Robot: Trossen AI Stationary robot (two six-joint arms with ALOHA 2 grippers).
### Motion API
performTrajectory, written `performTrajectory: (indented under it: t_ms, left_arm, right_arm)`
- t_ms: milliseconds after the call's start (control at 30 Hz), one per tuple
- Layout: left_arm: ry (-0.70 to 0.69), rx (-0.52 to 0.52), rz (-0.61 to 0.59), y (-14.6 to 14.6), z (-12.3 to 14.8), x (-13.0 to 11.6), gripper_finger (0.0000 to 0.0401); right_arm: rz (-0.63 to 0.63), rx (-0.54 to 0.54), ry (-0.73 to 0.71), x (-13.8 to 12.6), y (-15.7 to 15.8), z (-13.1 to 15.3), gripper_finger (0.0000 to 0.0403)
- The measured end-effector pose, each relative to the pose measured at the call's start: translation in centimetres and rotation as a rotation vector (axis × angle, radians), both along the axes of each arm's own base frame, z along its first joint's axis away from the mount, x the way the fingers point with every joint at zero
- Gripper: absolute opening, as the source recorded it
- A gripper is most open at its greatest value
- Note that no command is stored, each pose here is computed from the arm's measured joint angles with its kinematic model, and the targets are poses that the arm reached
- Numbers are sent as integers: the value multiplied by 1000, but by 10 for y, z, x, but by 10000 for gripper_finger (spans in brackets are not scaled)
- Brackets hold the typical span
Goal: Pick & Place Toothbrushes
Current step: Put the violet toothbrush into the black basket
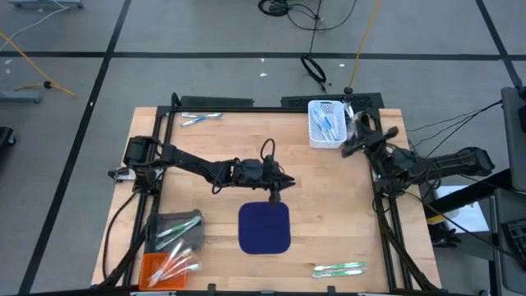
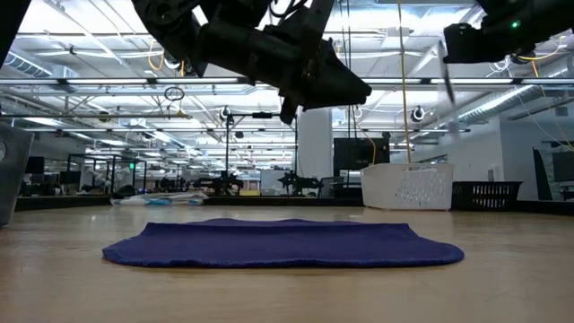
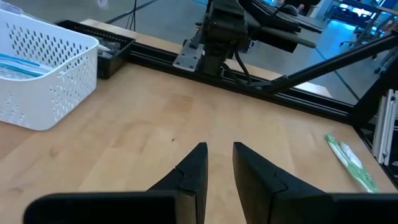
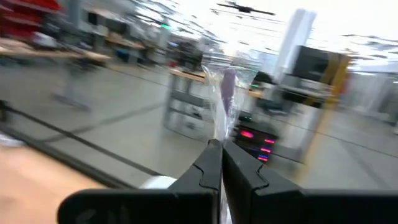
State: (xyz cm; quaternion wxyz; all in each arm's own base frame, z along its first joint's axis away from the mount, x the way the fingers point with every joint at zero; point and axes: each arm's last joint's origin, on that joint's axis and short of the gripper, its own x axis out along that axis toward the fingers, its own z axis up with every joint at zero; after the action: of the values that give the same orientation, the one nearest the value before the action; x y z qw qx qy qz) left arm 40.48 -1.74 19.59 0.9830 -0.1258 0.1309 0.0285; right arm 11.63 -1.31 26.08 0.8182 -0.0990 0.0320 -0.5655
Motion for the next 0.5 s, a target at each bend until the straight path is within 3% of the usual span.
performTrajectory:
  t_ms: [133, 500]
  left_arm:
    - [0, 0, -1, 0, 0, 0, 74]
    - [-1, 0, 0, 0, 0, 0, 74]
  right_arm:
    - [-121, 6, 65, -6, -1, 5, 0]
    - [-266, 24, 154, -16, -5, 15, 0]
